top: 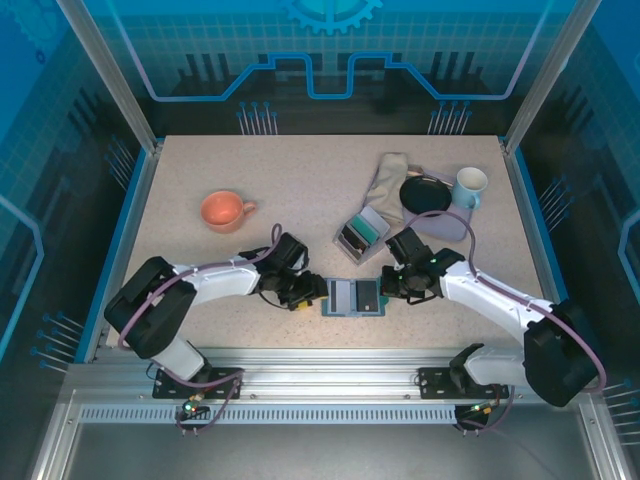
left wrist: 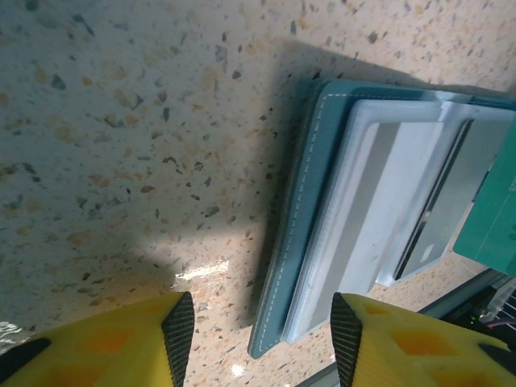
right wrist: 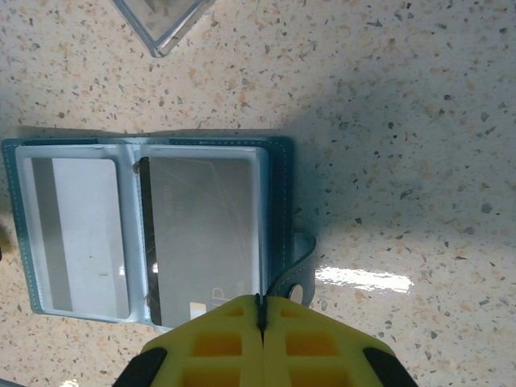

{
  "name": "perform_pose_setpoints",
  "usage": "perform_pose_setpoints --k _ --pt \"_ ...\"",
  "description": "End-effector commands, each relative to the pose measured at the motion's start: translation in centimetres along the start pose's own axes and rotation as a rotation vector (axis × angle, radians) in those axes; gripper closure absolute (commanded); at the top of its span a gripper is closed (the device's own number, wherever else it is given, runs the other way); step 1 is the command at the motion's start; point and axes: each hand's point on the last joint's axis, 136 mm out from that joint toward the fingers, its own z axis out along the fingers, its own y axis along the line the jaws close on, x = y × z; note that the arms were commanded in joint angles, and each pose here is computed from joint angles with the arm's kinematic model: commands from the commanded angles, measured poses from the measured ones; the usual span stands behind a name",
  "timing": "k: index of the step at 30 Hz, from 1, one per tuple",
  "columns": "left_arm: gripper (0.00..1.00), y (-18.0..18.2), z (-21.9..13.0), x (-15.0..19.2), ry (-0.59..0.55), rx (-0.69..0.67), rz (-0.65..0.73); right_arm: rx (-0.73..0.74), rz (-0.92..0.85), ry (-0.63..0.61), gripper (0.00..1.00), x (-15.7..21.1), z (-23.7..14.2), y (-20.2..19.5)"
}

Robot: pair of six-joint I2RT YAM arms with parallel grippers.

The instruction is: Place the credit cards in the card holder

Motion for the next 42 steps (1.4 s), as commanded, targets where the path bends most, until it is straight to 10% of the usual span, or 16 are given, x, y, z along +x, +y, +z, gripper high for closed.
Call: perform_pose_setpoints --k 1,26,42 --pt "0.52 -1.5 0.3 -0.2 0.014 0.03 0.028 0.032 -0.022 0.01 1.0 0.4 0.4 -0.6" --pt "0.76 -0.5 2.7 0.3 0.058 -0.028 0.03 -0.256 0.126 0.019 1.0 0.2 1.3 1.6" --pt "0.8 0.0 2.9 0.3 0.057 -0.048 0.02 -0.138 0.029 -0.019 1.0 0.4 0.3 -1.0"
